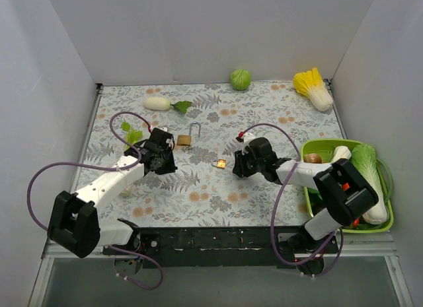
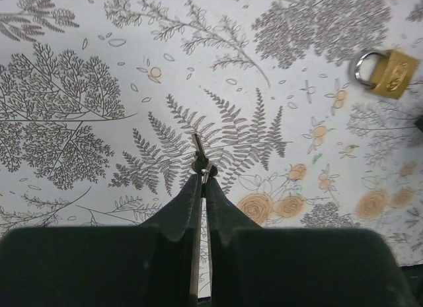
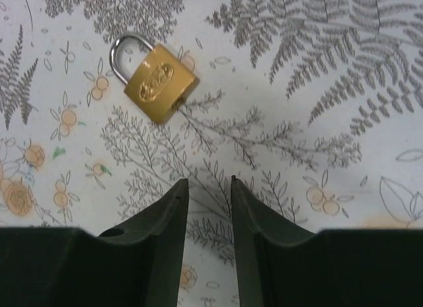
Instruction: Unlock with the key
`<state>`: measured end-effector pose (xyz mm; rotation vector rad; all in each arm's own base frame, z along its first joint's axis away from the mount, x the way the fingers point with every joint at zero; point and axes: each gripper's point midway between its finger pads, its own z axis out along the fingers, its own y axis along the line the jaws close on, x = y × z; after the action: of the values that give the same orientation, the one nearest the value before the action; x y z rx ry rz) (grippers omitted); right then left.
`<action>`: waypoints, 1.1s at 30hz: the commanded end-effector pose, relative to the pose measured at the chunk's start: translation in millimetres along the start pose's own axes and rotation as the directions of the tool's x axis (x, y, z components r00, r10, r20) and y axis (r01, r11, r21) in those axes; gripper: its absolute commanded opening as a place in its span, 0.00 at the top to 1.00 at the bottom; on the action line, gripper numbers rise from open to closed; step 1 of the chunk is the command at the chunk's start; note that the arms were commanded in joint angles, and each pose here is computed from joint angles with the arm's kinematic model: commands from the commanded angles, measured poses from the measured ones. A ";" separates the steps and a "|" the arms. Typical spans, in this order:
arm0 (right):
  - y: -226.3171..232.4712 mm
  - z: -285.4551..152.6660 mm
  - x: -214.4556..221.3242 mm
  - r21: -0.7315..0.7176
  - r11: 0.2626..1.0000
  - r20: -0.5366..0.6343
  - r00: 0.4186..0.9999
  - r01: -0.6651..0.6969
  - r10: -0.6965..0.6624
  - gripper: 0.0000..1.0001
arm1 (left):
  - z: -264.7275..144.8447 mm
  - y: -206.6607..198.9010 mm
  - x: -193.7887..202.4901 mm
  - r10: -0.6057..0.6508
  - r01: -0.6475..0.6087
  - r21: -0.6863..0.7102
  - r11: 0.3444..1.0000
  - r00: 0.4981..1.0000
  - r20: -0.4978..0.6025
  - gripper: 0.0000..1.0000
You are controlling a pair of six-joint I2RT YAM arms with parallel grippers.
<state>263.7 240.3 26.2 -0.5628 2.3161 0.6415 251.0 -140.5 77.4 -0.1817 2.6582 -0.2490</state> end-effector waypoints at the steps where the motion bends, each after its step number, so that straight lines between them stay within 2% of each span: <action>1: 2.0 24.5 -23.4 0.033 0.998 0.020 0.998 0.062 -0.063 0.62 | -21.9 -11.2 -21.0 -0.008 0.000 0.070 0.998 0.994 0.109 1.00; 11: 35.5 50.2 -25.0 -0.004 0.995 -0.030 0.994 0.102 -0.102 0.67 | -52.2 -20.3 -33.2 -0.029 0.005 0.136 0.991 0.984 0.175 1.00; 16: 55.7 54.9 -40.0 -0.059 0.994 -0.006 0.995 0.095 -0.095 0.67 | -58.3 -22.8 -36.4 -0.034 0.002 0.160 0.987 0.979 0.199 1.00; 19: 56.2 44.8 -51.2 -0.041 0.997 0.030 0.997 0.069 -0.067 0.66 | -58.8 -24.1 -38.4 -0.039 0.001 0.173 0.985 0.975 0.217 1.00; 23: 51.2 11.7 -80.2 -0.064 0.998 0.146 0.989 0.000 0.010 0.49 | -62.1 -27.9 -45.3 -0.042 -0.007 0.191 0.982 0.967 0.252 1.00; 24: 55.8 3.4 -82.4 -0.113 0.993 0.156 0.986 -0.033 0.051 0.46 | -63.5 -28.0 -47.1 -0.045 -0.007 0.195 0.981 0.964 0.261 1.00; 25: 60.2 -14.4 -102.2 -0.154 0.988 0.232 0.970 -0.034 0.069 0.43 | -65.2 -29.6 -49.8 -0.048 -0.009 0.202 0.979 0.961 0.272 1.00; 26: 47.9 -20.6 -97.5 -0.151 0.986 0.238 0.966 -0.065 0.100 0.40 | -67.2 -34.3 -52.9 -0.049 -0.017 0.225 0.974 0.957 0.284 1.00; 29: 47.8 -49.9 -111.6 -0.197 0.978 0.307 0.943 -0.073 0.132 0.37 | -78.4 -49.7 -61.3 -0.056 -0.051 0.306 0.951 0.943 0.328 1.00; 32: 55.4 -66.3 -107.7 -0.241 0.968 0.309 0.941 -0.066 0.141 0.35 | -91.2 -72.1 -63.4 -0.064 -0.103 0.430 0.897 0.932 0.357 1.00; 33: 63.2 -68.9 -99.6 -0.287 0.956 0.286 0.946 -0.064 0.150 0.35 | -90.5 -80.1 -54.3 -0.067 -0.107 0.486 0.868 0.943 0.327 1.00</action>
<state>293.0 260.1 147.4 -0.3734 2.0221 0.8648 268.5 -166.6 170.0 -0.1274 2.3005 -0.5732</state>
